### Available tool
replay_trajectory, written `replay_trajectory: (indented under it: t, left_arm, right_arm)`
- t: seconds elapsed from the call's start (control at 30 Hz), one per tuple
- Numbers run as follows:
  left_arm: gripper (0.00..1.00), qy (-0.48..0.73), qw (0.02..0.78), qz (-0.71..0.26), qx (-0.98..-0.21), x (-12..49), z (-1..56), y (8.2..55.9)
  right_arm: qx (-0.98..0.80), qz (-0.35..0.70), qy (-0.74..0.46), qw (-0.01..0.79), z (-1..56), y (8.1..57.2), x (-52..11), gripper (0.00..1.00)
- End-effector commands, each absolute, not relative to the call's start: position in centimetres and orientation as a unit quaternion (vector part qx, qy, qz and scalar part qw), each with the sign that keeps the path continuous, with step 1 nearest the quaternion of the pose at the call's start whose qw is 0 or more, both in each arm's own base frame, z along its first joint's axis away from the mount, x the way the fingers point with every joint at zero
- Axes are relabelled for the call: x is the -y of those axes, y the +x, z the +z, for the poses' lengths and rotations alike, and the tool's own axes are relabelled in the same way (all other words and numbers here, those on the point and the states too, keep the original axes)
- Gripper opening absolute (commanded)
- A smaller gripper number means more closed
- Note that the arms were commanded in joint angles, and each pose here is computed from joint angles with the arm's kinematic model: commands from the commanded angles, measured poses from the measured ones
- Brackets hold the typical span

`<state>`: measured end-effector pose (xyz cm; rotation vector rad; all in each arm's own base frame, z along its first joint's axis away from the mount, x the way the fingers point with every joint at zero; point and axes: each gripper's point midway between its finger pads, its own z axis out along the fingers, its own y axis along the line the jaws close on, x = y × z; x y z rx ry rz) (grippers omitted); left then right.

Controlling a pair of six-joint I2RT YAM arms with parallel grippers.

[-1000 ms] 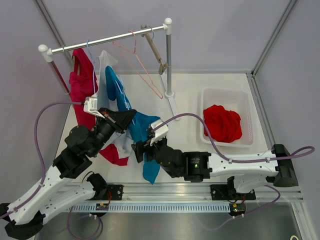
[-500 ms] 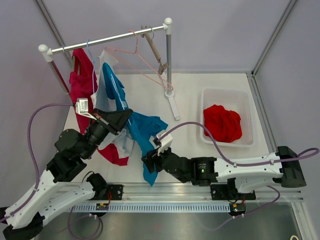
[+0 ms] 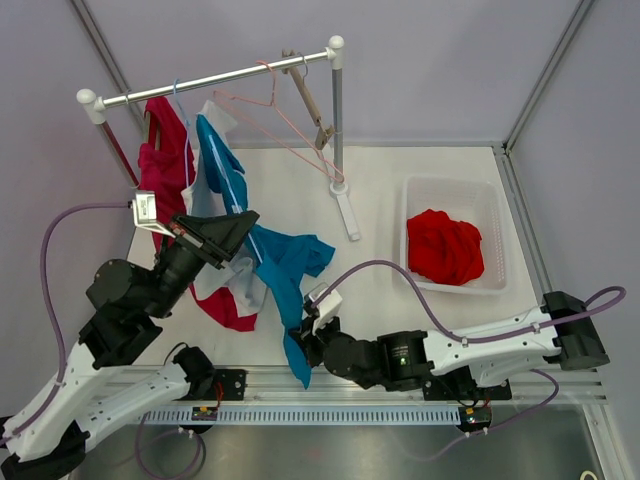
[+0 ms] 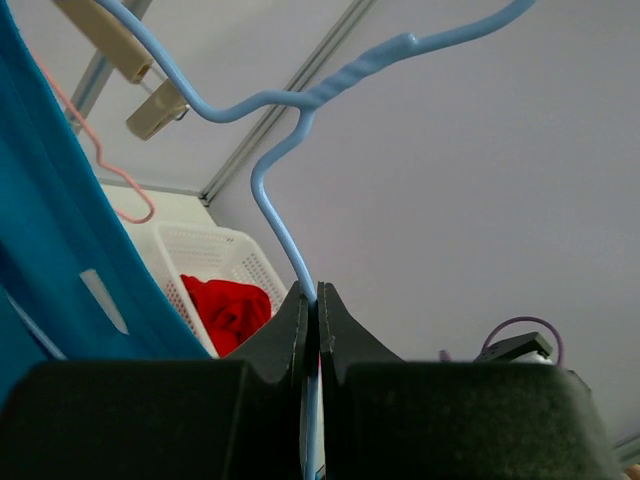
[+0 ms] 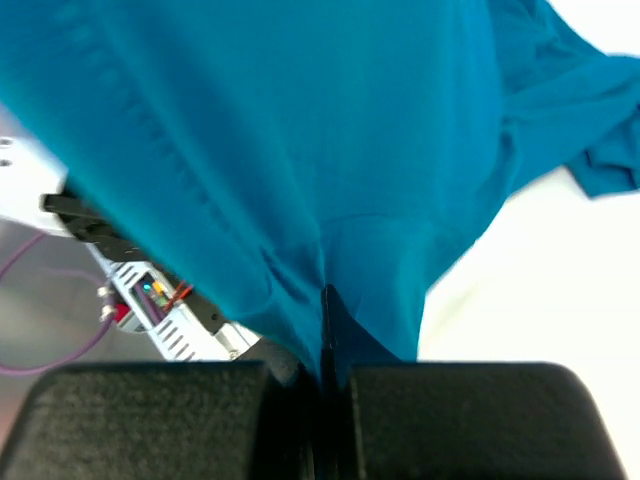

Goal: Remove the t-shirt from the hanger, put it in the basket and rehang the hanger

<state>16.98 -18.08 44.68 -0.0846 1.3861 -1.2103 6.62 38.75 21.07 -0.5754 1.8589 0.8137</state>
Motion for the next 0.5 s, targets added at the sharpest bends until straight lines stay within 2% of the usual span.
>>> replay_trajectory:
  t: [0.0,0.27,0.47]
  left_arm:
    - [0.00,-0.021,0.637,-0.589,-0.496,16.7,53.1,14.2]
    - [0.00,-0.011,0.657,-0.602,-0.453,15.1,56.7,12.4]
    - [0.00,-0.014,0.642,-0.640,-0.422,13.3,58.0,9.7]
  right_arm:
    - [-0.791,0.294,-0.200,0.497,17.8,7.3,-37.7,0.00]
    - [-0.786,0.289,-0.171,0.520,18.0,7.3,-36.7,0.00]
    - [-0.792,0.227,-0.170,0.540,16.6,9.1,-35.3,0.00]
